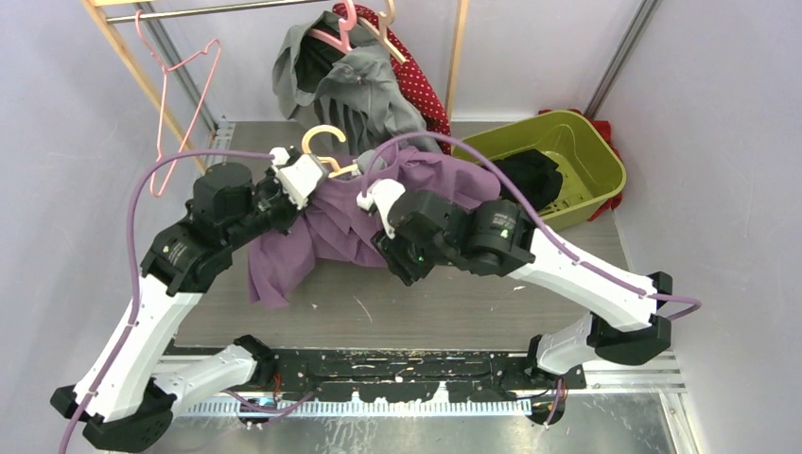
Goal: Remove the skirt from the hanger
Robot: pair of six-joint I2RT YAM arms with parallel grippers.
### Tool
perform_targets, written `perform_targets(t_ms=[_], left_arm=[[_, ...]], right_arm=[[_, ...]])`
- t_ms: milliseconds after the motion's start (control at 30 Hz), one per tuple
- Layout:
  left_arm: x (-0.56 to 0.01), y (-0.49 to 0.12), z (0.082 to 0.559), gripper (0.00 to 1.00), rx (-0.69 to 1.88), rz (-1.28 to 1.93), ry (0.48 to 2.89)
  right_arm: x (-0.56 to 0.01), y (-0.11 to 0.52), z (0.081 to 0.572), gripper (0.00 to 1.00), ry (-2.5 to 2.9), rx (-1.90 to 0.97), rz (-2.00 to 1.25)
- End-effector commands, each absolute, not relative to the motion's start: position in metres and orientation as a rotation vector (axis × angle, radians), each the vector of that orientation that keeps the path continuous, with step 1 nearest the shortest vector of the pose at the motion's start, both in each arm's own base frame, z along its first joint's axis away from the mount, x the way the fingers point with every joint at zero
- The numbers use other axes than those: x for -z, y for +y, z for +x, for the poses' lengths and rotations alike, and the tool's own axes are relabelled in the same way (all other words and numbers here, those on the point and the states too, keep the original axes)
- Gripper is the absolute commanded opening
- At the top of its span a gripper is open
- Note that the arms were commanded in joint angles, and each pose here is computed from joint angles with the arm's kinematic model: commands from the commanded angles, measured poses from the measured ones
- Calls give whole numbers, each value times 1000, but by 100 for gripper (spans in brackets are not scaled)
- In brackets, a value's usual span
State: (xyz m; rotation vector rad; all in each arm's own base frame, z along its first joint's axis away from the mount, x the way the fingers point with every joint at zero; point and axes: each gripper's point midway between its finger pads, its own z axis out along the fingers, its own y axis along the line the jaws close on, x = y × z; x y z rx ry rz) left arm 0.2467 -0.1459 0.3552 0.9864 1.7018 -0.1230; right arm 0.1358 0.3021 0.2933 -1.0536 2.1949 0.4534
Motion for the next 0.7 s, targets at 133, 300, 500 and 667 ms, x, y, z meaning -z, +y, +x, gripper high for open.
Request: perform_targets(t_ms=[133, 300, 500, 667], left_arm=[[-407, -150, 233, 0, 123, 987, 1385], [-395, -139, 223, 0, 70, 1017, 1345], [-396, -137, 213, 0, 75, 1031, 1314], [-403, -140, 204, 0, 109, 1040, 1276]], right_arm=[[-403, 292, 144, 40, 1997, -505, -998], [-427, 287, 151, 45, 1915, -478, -993], [-425, 304, 159, 61, 1855, -461, -1044], [-416, 319, 162, 63, 1856, -443, -1094]])
